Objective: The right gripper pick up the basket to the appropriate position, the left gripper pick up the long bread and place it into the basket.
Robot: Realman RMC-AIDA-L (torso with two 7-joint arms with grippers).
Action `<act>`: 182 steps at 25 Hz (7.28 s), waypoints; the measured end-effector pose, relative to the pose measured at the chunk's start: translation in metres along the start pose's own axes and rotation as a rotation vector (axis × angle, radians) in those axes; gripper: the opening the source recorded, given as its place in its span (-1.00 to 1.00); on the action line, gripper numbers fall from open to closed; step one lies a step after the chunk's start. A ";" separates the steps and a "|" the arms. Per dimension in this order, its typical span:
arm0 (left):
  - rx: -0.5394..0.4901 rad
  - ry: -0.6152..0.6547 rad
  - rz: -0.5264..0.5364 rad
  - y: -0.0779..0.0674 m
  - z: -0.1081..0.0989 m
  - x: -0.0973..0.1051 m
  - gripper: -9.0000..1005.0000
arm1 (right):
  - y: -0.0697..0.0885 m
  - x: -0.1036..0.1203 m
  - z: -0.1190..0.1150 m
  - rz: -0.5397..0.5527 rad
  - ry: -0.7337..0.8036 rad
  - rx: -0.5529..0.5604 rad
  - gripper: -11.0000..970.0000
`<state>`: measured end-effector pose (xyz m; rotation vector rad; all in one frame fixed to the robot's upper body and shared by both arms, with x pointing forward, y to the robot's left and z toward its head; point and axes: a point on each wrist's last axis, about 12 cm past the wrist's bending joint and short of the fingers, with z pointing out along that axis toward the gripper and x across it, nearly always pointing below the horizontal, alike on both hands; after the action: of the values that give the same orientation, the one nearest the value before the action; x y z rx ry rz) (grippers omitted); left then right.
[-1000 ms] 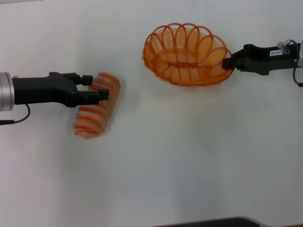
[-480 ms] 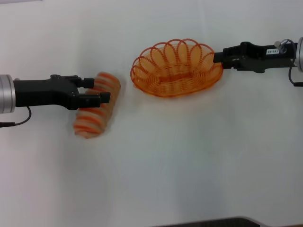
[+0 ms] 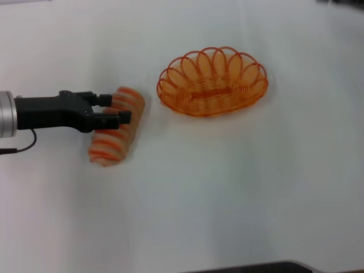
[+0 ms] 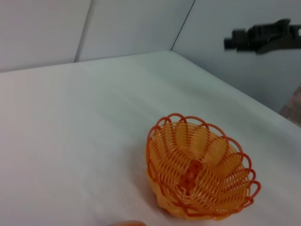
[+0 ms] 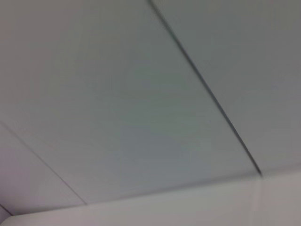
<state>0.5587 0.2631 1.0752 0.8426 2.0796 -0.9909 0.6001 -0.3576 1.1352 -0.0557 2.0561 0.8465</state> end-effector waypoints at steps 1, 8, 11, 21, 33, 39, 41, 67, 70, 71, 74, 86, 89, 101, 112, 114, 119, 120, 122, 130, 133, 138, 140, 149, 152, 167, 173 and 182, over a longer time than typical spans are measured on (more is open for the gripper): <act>0.000 -0.002 -0.002 0.000 0.000 0.000 0.58 | 0.002 -0.003 -0.002 -0.072 -0.039 -0.018 -0.12; 0.009 -0.007 -0.008 -0.002 0.000 0.001 0.56 | 0.028 0.008 -0.001 -0.419 -0.081 -0.206 -0.13; 0.013 -0.009 -0.012 -0.002 0.000 0.001 0.56 | 0.040 0.014 0.000 -0.506 -0.012 -0.316 -0.12; 0.010 -0.007 -0.051 0.000 -0.001 -0.004 0.55 | 0.048 0.038 -0.012 -0.516 0.345 -0.418 0.00; -0.032 0.109 -0.317 0.005 -0.009 -0.046 0.55 | 0.050 0.048 0.005 -0.524 0.369 -0.378 0.53; -0.188 0.260 -0.364 -0.003 -0.011 -0.075 0.54 | 0.048 0.051 0.005 -0.529 0.363 -0.360 0.59; -0.243 0.299 -0.369 -0.005 -0.007 -0.081 0.54 | 0.047 0.052 0.006 -0.532 0.358 -0.352 0.61; -0.409 0.530 -0.286 -0.024 0.051 -0.077 0.53 | 0.041 0.051 0.008 -0.555 0.318 -0.298 0.59; -0.405 0.532 -0.285 -0.025 0.052 -0.077 0.53 | 0.040 0.050 0.008 -0.555 0.314 -0.290 0.59; -0.403 0.533 -0.285 -0.025 0.052 -0.077 0.53 | 0.039 0.050 0.009 -0.556 0.313 -0.287 0.59; -0.388 0.537 -0.294 -0.027 0.053 -0.076 0.53 | 0.039 0.050 0.009 -0.554 0.312 -0.284 0.59; -0.357 0.511 -0.331 -0.026 0.050 -0.075 0.21 | 0.038 0.050 0.007 -0.547 0.305 -0.282 0.59; -0.356 0.500 -0.341 -0.025 0.047 -0.075 0.08 | 0.038 0.050 0.007 -0.547 0.304 -0.281 0.59; -0.382 0.337 -0.338 0.003 0.004 -0.095 -0.35 | 0.036 0.050 0.004 -0.535 0.291 -0.275 0.59; -0.201 0.124 -0.008 -0.019 0.037 -0.156 -0.48 | 0.033 0.049 -0.003 -0.495 0.257 -0.274 0.58; -0.160 0.140 0.071 -0.028 0.053 -0.162 -0.50 | 0.032 0.051 -0.005 -0.489 0.260 -0.278 0.58; -0.106 0.229 0.233 -0.048 0.085 -0.166 -0.55 | 0.030 0.054 -0.014 -0.462 0.250 -0.293 0.58; -0.092 0.256 0.268 -0.053 0.091 -0.165 -0.57 | 0.030 0.055 -0.016 -0.456 0.245 -0.293 0.58; -0.067 0.298 0.333 -0.062 0.101 -0.163 -0.60 | 0.028 0.056 -0.018 -0.451 0.240 -0.292 0.58; -0.072 0.353 0.480 -0.080 0.128 -0.160 -0.71 | 0.029 0.057 -0.018 -0.445 0.239 -0.296 0.58; -0.060 0.371 0.510 -0.085 0.134 -0.158 -0.66 | 0.029 0.057 -0.018 -0.446 0.239 -0.296 0.58; -0.050 0.402 0.530 -0.089 0.138 -0.153 -0.51 | 0.029 0.055 -0.018 -0.449 0.239 -0.296 0.58; -0.053 0.398 0.523 -0.088 0.138 -0.153 -0.43 | 0.030 0.054 -0.017 -0.450 0.238 -0.297 0.58; -0.063 0.372 0.502 -0.084 0.131 -0.153 0.00 | 0.031 0.053 -0.015 -0.455 0.239 -0.302 0.58; -0.060 0.312 0.464 -0.081 0.119 -0.151 0.28 | 0.032 0.053 -0.015 -0.456 0.241 -0.304 0.58; 0.109 -0.256 -0.035 -0.022 0.016 -0.037 0.64 | 0.038 0.049 -0.010 -0.454 0.195 -0.333 0.58; 0.070 -0.284 -0.089 -0.024 -0.009 0.020 0.64 | 0.037 0.052 -0.010 -0.445 0.199 -0.336 0.58; 0.038 -0.243 -0.106 -0.022 -0.025 0.038 0.64 | 0.036 0.063 -0.009 -0.413 0.211 -0.347 0.58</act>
<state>0.5131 0.2828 1.0664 0.6021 1.9183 -1.1332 0.5430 -0.3190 1.1112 -0.7613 1.9636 0.9507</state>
